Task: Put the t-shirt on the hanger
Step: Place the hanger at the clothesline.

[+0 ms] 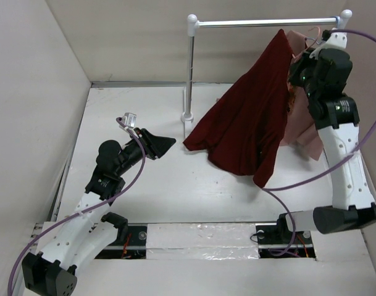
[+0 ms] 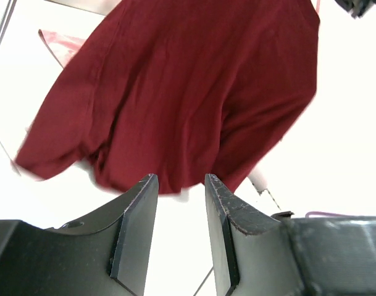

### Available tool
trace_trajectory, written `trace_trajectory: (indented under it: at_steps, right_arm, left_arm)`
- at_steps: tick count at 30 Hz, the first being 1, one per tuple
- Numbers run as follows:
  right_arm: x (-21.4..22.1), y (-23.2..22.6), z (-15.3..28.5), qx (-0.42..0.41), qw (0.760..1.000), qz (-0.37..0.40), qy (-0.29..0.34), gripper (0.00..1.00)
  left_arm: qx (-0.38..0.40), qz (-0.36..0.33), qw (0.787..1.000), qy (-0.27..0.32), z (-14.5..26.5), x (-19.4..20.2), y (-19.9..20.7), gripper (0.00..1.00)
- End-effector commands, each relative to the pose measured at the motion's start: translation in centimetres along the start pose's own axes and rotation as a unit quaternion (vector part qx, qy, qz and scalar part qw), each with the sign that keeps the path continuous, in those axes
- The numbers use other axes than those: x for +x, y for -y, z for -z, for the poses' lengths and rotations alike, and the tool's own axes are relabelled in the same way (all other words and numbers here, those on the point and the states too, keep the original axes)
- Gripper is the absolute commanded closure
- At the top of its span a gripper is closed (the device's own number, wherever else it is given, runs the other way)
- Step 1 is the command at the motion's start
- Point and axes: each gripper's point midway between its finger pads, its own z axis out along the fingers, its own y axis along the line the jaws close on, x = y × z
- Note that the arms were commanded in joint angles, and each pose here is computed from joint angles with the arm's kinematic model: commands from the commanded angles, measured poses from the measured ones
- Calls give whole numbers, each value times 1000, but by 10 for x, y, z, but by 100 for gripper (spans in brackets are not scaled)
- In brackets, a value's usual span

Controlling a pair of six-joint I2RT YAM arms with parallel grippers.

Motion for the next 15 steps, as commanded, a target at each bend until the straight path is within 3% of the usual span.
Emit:
trace_trajectory:
  at_steps: [1, 15]
  right_arm:
    - [-53, -4, -5, -22, 998, -1, 61, 100]
    - [-96, 34, -65, -3, 997, -6, 82, 100]
  left_arm:
    - [26, -19, 999, 18, 3, -10, 15, 67]
    - [27, -14, 999, 12, 1, -6, 11, 67]
